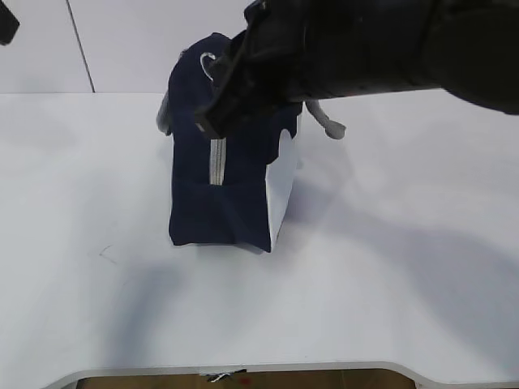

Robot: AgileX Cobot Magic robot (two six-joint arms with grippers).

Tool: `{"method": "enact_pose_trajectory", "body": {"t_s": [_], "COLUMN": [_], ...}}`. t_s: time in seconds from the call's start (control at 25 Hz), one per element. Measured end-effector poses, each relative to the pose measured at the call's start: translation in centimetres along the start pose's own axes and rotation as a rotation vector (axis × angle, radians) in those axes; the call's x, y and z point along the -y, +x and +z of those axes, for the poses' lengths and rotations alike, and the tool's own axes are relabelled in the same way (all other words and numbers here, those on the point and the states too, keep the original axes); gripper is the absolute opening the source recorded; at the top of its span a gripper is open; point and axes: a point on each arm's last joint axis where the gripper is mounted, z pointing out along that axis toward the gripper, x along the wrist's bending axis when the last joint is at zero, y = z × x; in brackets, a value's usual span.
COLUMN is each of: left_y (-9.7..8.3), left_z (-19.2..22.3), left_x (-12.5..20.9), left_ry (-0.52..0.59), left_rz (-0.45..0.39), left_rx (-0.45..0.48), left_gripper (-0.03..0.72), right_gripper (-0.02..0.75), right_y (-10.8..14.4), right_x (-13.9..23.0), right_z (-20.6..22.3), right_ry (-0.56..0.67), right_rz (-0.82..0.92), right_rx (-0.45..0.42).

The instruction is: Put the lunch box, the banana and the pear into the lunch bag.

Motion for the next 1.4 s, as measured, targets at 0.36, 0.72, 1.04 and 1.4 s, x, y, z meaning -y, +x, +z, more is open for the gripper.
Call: {"method": "enact_pose_trajectory", "body": {"t_s": [0.36, 0.72, 1.04, 1.4], "left_y": [-1.9, -2.2, -1.5, -1.7], "left_z": [4.5, 8.1, 11.4, 13.3], "left_x": [2.9, 5.1, 7.3, 10.8], "left_ry": [0.171, 0.177, 0.102, -0.064], "left_rz": [0.097, 0.184, 0.251, 0.296], "left_rx": [0.082, 0.096, 0.123, 0.194], "left_gripper": [0.246, 0.247, 0.247, 0.247], "right_gripper": [0.017, 0.017, 0.017, 0.017], "right_y": [0.4, 0.4, 0.5, 0.5], "right_x": [0.2, 0.2, 0.2, 0.1], "right_z": [1.3, 1.4, 1.4, 1.4], "right_ry": [-0.004, -0.008, -0.013, -0.013], "right_rz": [-0.009, -0.009, -0.012, -0.001], "right_rx": [-0.014, -0.016, -0.018, -0.019]}}
